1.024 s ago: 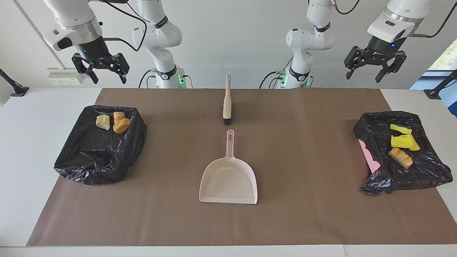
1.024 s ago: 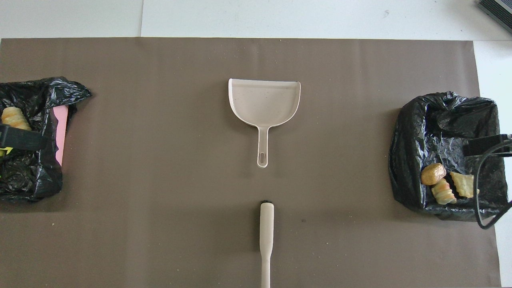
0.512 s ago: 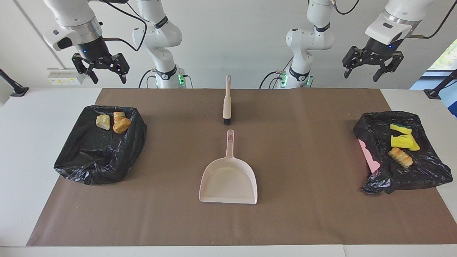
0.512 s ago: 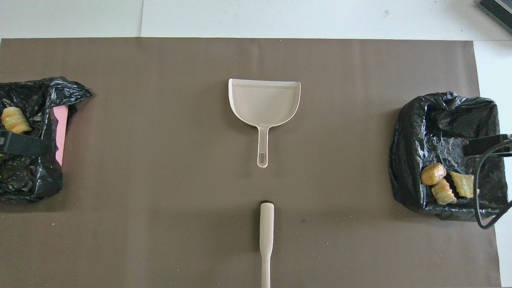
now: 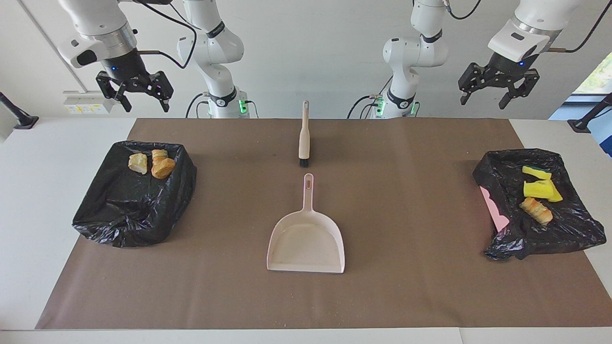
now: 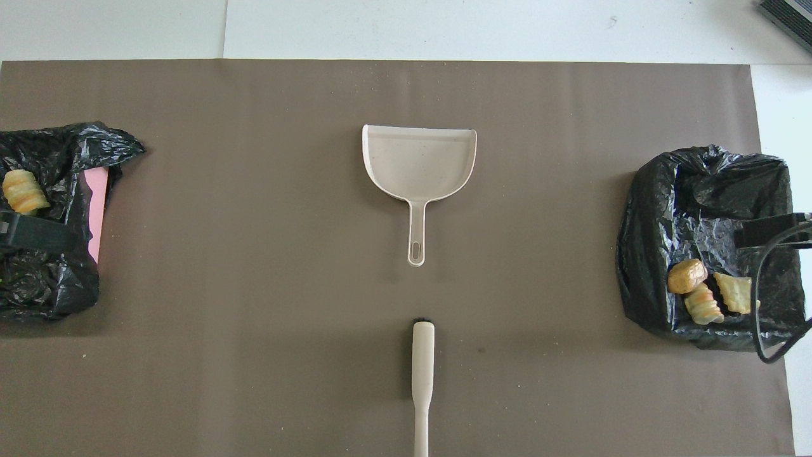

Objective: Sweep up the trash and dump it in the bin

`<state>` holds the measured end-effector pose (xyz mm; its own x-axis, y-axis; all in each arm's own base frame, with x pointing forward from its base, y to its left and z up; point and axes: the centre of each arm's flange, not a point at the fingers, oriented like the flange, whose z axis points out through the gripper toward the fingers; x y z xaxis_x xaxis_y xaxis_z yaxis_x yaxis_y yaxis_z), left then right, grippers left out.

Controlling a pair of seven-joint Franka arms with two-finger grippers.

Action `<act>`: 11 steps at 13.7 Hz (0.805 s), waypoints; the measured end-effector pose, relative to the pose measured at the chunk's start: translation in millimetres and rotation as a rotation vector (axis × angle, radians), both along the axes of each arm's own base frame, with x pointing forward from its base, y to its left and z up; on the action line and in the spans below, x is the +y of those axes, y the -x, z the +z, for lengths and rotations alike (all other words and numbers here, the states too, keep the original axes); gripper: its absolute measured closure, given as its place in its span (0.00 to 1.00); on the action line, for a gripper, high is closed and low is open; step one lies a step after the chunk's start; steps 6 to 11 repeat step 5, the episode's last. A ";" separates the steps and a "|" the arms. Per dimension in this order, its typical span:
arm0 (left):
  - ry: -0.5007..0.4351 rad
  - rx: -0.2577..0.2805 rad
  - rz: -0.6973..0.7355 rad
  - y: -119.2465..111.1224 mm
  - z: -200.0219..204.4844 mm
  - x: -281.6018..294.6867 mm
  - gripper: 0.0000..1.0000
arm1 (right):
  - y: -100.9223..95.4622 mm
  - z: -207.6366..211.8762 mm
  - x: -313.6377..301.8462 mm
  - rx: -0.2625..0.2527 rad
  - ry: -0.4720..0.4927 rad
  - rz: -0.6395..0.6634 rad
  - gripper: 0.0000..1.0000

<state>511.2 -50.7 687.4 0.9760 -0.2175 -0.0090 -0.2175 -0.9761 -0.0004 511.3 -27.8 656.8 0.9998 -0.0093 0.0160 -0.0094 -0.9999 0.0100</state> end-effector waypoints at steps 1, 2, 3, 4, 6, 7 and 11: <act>-0.003 -0.001 0.003 0.1 0.1 0.4 0.00 | 0.0 0.0 0.0 0.000 0.000 0.000 0.00; -0.006 -0.001 0.006 0.1 0.2 0.8 0.00 | 0.0 0.0 0.0 0.000 0.000 0.000 0.00; -0.010 -0.002 0.008 0.2 0.3 1.3 0.00 | 0.0 0.0 0.0 0.000 0.000 0.000 0.00; -0.012 -0.002 0.009 0.2 0.4 1.5 0.00 | 0.0 0.0 0.0 0.000 0.000 0.000 0.00; -0.013 -0.002 0.010 0.3 0.5 1.6 0.00 | 0.0 0.0 0.0 0.000 0.000 0.000 0.00; -0.013 -0.002 0.010 0.3 0.5 1.6 0.00 | 0.0 0.0 0.0 0.000 0.000 0.000 0.00; -0.013 -0.002 0.010 0.3 0.5 1.6 0.00 | 0.0 0.0 0.0 0.000 0.000 0.000 0.00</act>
